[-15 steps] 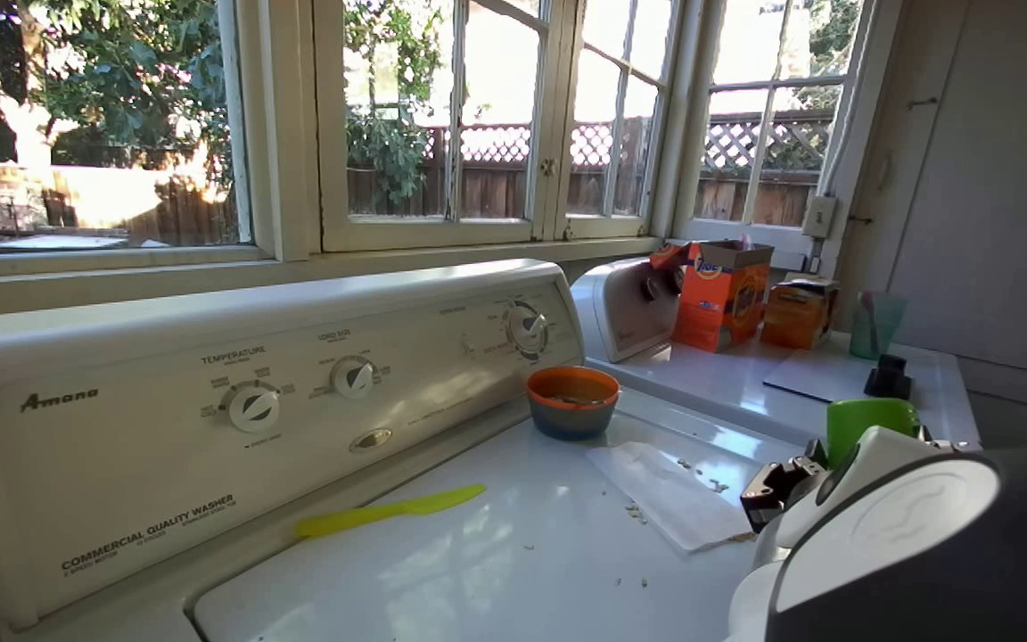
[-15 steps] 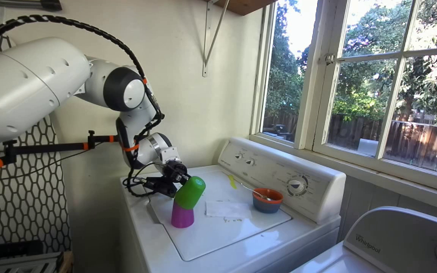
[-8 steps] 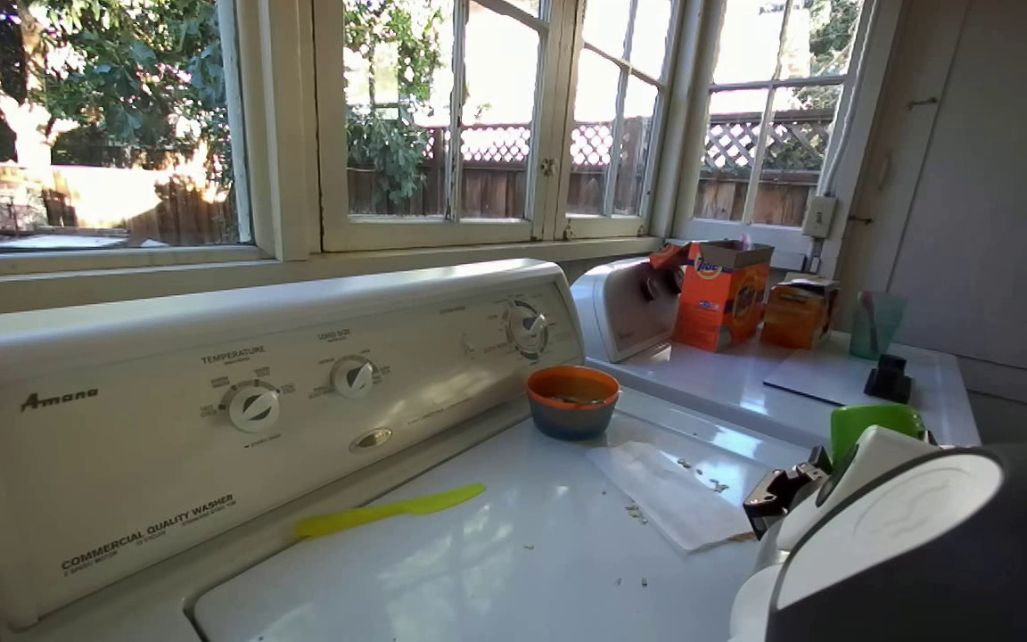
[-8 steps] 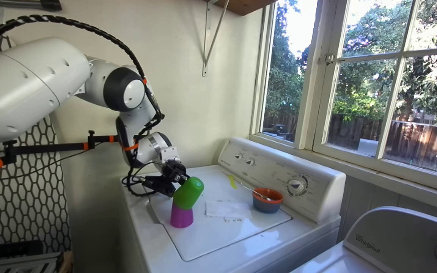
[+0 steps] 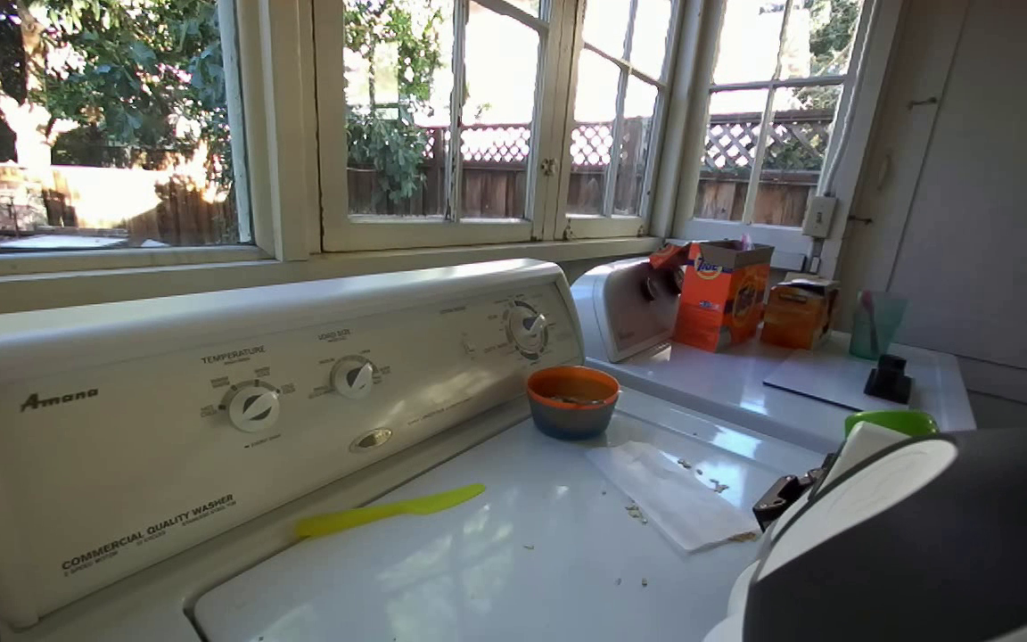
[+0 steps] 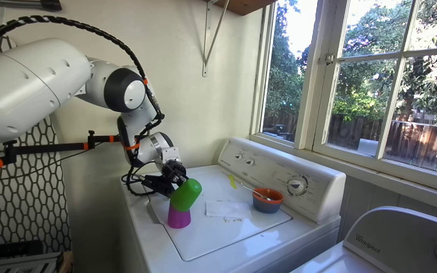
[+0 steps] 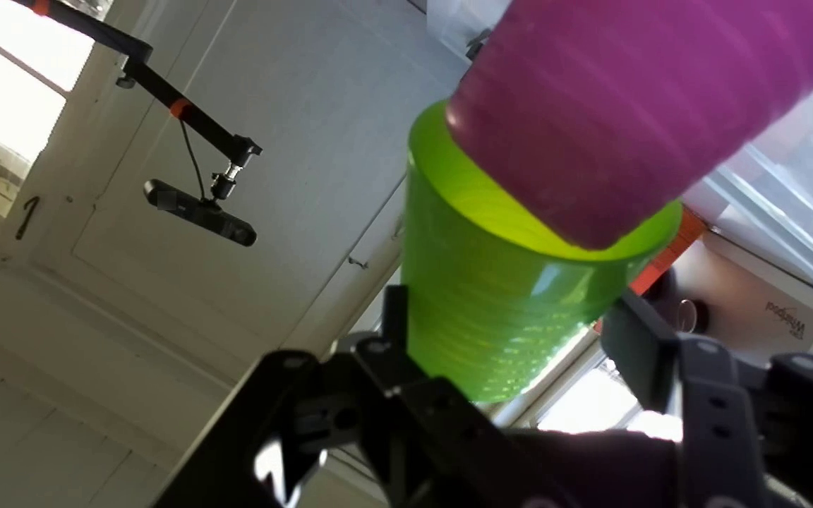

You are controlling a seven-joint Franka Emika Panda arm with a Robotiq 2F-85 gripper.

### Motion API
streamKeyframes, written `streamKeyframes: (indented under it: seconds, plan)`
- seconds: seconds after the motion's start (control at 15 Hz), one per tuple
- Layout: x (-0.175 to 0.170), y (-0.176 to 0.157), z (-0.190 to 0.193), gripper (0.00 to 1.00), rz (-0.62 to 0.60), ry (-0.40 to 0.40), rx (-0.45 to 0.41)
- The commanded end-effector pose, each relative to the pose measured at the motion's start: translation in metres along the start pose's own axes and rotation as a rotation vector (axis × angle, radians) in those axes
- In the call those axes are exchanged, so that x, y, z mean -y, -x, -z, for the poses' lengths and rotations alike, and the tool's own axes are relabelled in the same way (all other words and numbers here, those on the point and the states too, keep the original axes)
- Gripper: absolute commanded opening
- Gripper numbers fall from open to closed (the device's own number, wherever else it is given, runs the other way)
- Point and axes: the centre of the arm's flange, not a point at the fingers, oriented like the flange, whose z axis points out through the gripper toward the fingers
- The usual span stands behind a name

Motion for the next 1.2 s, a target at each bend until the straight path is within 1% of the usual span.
streamKeyframes:
  seconds: [0.0, 0.27, 0.53, 0.73, 0.87, 1.13]
  plan:
    - [0.008, 0.013, 0.000, 0.45, 0.007, 0.063, -0.004]
    - [0.010, 0.013, -0.005, 0.45, 0.000, 0.094, -0.009]
    - [0.003, 0.003, -0.006, 0.45, -0.004, 0.100, 0.027]
    - [-0.003, 0.000, -0.009, 0.45, -0.006, 0.123, 0.059]
    - [-0.008, -0.003, -0.012, 0.45, -0.030, 0.159, 0.071]
    - [-0.013, -0.014, -0.026, 0.45, -0.135, 0.238, 0.070]
